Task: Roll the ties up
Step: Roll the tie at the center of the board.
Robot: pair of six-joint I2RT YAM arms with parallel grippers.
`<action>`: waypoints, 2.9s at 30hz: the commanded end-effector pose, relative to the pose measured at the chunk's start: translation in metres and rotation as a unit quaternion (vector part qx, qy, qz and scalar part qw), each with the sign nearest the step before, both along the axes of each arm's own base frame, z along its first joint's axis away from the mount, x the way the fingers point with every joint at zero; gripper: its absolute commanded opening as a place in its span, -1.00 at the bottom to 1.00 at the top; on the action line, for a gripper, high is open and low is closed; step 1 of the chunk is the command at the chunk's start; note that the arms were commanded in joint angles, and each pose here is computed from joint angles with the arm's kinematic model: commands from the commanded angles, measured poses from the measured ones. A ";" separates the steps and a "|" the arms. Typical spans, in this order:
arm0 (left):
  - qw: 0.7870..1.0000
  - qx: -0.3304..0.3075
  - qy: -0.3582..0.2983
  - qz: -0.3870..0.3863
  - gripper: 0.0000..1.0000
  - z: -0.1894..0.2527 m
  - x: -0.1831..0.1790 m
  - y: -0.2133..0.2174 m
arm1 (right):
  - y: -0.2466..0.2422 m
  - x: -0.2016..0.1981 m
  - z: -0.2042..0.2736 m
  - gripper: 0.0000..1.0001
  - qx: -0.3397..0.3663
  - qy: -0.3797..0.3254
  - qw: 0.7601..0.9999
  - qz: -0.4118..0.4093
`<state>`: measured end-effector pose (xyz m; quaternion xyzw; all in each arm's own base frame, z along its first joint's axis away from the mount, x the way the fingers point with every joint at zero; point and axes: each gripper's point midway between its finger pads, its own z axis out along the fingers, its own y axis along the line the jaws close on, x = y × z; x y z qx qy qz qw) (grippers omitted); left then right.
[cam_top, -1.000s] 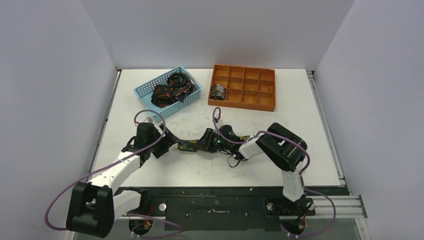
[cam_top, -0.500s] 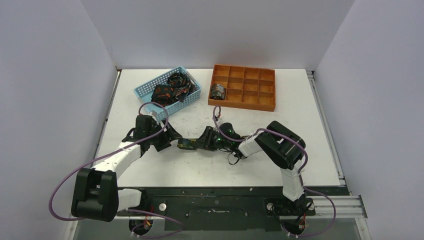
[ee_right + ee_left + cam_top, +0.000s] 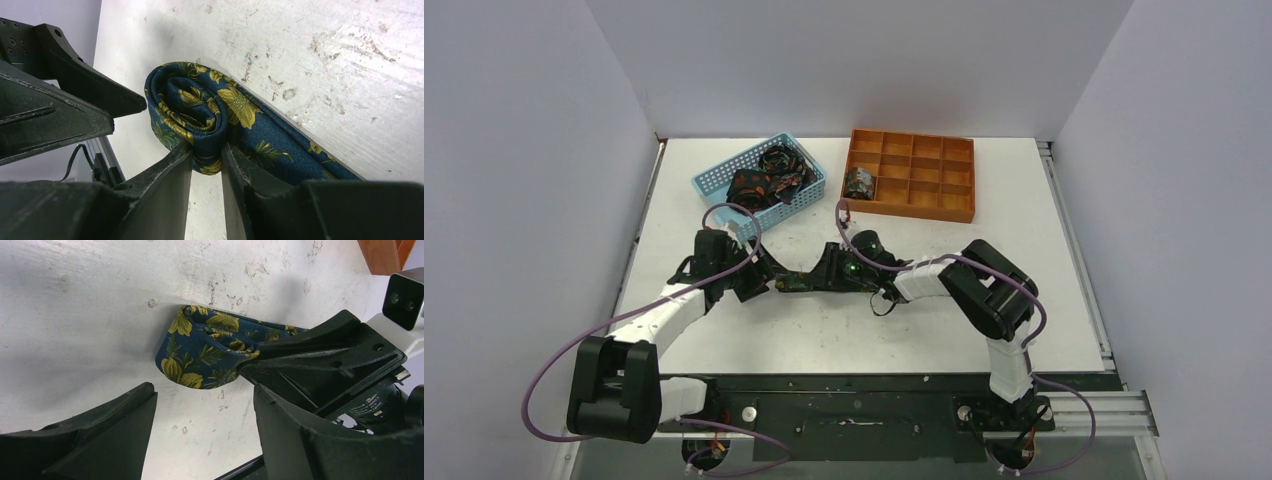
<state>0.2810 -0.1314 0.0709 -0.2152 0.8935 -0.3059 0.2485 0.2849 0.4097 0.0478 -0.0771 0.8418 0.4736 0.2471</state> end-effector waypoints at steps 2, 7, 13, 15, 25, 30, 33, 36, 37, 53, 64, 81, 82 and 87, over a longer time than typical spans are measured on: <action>0.999 -0.014 -0.026 -0.012 0.36 0.007 0.009 -0.004 | 0.008 0.016 0.030 -0.44 0.000 -0.064 0.998 0.010; 0.999 -0.014 -0.028 -0.015 0.34 0.007 0.009 -0.004 | 0.004 0.023 0.016 -0.44 -0.007 -0.055 0.998 0.003; 0.999 0.018 -0.026 -0.006 0.34 0.007 0.010 0.006 | -0.007 0.030 0.000 -0.34 -0.013 -0.037 0.999 -0.013; 0.999 0.029 -0.027 0.000 0.35 0.006 0.012 0.010 | -0.010 0.033 -0.004 -0.27 -0.016 -0.032 0.999 -0.020; 0.999 0.027 -0.028 -0.018 0.35 0.007 0.023 0.006 | -0.023 0.042 -0.013 -0.22 -0.040 -0.032 0.998 -0.044; 0.998 0.016 -0.044 -0.047 0.37 0.014 0.034 -0.001 | -0.029 0.044 -0.025 -0.31 -0.063 -0.025 0.996 -0.054; 0.996 0.014 -0.060 -0.065 0.39 0.019 0.040 -0.002 | -0.036 0.043 -0.035 -0.35 -0.077 -0.014 0.995 -0.060; 0.994 0.023 -0.071 -0.080 0.43 0.019 0.040 -0.002 | -0.042 0.042 -0.044 -0.37 -0.090 -0.005 0.994 -0.064; 0.994 0.026 -0.073 -0.082 0.44 0.019 0.041 -0.001 | -0.043 0.042 -0.047 -0.37 -0.095 -0.003 0.993 -0.065; 0.977 0.076 -0.029 -0.199 0.32 -0.005 0.060 -0.013 | -0.055 0.043 -0.065 -0.40 -0.127 0.005 0.989 -0.074; 0.969 0.087 -0.087 -0.213 0.30 -0.006 0.072 -0.033 | -0.051 0.042 -0.067 -0.40 -0.125 0.004 0.990 -0.069; 0.966 0.038 -0.054 -0.248 -0.24 -0.030 0.062 -0.046 | -0.048 0.037 -0.065 -0.42 -0.125 -0.001 0.990 -0.060; 0.967 0.033 -0.054 -0.249 -0.33 -0.030 0.061 -0.048 | -0.048 0.037 -0.063 -0.42 -0.124 -0.002 0.990 -0.061; 0.967 0.011 -0.063 -0.249 -0.76 -0.025 0.054 -0.052 | -0.048 0.036 -0.053 -0.39 -0.119 -0.004 0.991 -0.065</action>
